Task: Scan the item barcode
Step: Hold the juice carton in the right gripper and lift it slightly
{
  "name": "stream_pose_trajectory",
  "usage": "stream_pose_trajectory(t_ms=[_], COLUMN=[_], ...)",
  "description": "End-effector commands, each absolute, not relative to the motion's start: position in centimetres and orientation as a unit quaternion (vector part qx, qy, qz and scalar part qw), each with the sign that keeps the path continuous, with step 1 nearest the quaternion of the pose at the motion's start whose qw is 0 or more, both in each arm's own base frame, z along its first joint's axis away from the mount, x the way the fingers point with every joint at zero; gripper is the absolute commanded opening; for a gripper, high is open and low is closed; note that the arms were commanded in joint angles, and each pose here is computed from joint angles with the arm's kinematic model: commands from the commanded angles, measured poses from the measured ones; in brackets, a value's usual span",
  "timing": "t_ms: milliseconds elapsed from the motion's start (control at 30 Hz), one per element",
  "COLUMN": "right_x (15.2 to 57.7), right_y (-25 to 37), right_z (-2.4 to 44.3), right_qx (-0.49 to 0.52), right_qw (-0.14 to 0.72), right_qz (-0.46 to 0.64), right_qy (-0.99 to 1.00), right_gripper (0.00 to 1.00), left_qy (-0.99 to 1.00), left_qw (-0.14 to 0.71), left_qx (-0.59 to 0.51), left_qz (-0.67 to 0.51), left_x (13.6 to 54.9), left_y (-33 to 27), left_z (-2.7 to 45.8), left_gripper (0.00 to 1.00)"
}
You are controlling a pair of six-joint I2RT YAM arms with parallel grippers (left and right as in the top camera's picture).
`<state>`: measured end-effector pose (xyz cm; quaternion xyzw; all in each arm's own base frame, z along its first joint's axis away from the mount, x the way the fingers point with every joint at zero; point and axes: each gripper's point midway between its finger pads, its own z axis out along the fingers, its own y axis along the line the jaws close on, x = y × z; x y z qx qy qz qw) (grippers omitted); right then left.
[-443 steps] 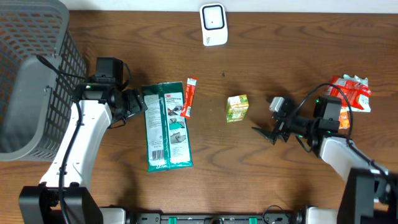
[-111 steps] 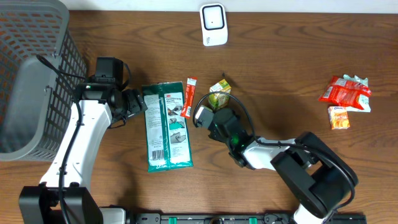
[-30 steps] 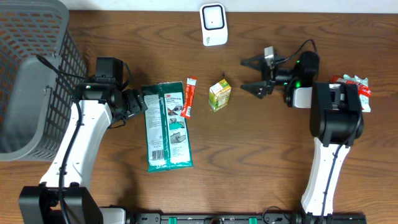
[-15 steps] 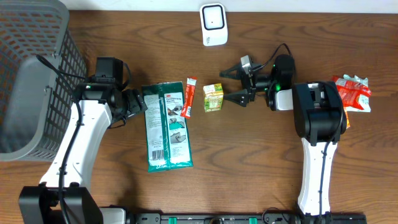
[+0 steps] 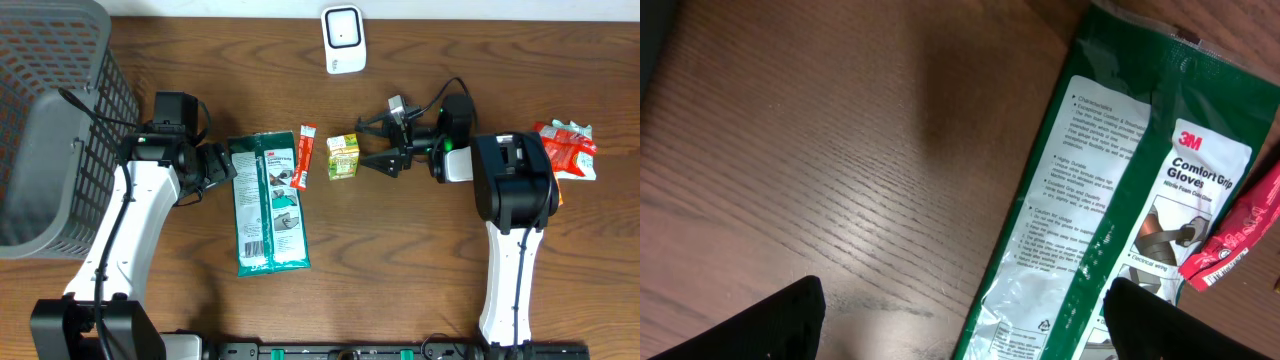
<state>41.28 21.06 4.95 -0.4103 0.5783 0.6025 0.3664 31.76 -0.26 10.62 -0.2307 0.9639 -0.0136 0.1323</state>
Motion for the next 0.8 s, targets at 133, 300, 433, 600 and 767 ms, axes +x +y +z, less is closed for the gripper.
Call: stream_pose_trajectory(t_ms=[133, 300, 433, 600, 767], right_x=[39.8, 39.2, 38.7, 38.1, 37.4], right_y=[22.6, 23.2, 23.5, 23.4, 23.8], right_z=[4.3, 4.1, 3.8, 3.5, 3.1], right_qx=[-0.417, -0.408, -0.399, -0.385, -0.377], right_qw=[0.343, 0.323, 0.308, 0.292, 0.276], right_qz=[0.617, 0.628, 0.635, 0.643, 0.65], right_qy=[0.572, 0.578, 0.585, 0.595, 0.6], right_gripper=[0.99, 0.99, 0.99, 0.99, 0.99], left_qy=[0.964, 0.964, 0.964, 0.964, 0.964], left_qw=[0.137, 0.137, 0.137, 0.137, 0.137], left_qx=[-0.228, -0.228, -0.228, -0.228, -0.228], left_qz=[-0.007, -0.007, -0.007, -0.007, -0.007], left_x=[31.9, 31.9, 31.9, 31.9, 31.9], left_y=[0.0, 0.0, 0.0, 0.0, 0.0], left_z=[10.9, 10.9, 10.9, 10.9, 10.9], left_gripper=[0.9, 0.9, 0.9, 0.9, 0.91])
